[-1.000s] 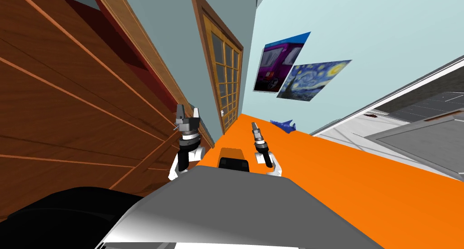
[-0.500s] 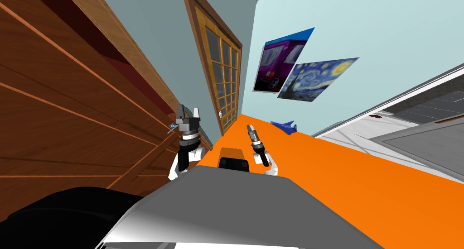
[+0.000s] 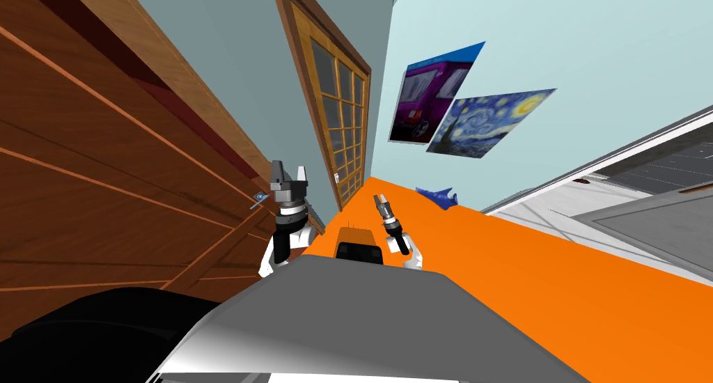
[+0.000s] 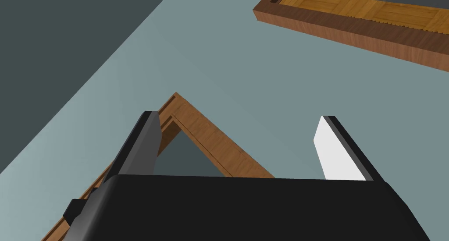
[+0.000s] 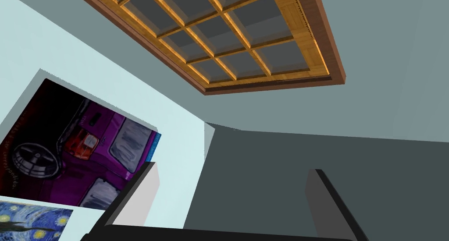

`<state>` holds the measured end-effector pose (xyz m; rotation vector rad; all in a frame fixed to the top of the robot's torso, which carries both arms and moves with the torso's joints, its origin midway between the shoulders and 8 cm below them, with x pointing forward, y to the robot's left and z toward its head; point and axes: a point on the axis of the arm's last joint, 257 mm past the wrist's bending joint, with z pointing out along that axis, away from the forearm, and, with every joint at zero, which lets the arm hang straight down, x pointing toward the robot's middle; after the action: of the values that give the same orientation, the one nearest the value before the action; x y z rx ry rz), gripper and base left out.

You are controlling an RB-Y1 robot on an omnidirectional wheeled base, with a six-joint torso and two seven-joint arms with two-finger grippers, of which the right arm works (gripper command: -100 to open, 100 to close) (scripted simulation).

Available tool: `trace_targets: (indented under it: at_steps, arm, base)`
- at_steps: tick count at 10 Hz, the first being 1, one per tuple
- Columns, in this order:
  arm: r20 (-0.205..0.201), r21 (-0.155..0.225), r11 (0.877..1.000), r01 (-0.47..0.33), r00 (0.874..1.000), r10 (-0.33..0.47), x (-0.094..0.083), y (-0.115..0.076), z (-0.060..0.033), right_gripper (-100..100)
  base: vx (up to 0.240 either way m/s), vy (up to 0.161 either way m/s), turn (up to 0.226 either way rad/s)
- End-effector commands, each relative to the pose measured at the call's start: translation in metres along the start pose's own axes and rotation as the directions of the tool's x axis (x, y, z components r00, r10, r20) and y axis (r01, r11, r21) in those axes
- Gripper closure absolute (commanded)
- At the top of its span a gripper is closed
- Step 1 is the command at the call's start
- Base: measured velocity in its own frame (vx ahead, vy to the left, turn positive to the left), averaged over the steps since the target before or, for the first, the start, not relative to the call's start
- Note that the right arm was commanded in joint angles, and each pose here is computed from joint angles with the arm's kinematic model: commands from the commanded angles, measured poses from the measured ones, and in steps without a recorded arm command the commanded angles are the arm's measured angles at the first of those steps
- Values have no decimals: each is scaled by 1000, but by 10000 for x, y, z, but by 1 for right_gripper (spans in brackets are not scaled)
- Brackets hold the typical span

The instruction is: Pull the door open

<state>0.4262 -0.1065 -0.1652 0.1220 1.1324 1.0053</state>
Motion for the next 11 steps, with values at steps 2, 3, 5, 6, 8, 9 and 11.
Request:
trace_targets:
  at_steps: [2,3,5,6,8,9,11]
  arm:
    - [-44,-1,999,38,998,-38,209,-46,-35,-100]
    - [-60,-3,999,52,997,-52,289,-60,-47,-100]
    - [-93,-8,997,78,993,-79,448,-81,-71,-100]
    - [-109,-11,996,92,990,-92,527,-91,-85,-100]
    - [-141,-20,993,118,983,-120,684,-108,-117,-100]
    - [-157,-25,991,131,978,-134,761,-116,-134,-100]
    - [-188,-37,987,156,969,-161,913,-127,-171,-100]
  base:
    - [103,-34,4]
    - [98,-45,7]
    - [95,-34,10]
    - [103,-38,7]
    - [101,-35,9]
    - [92,-39,10]
    - [100,-42,9]
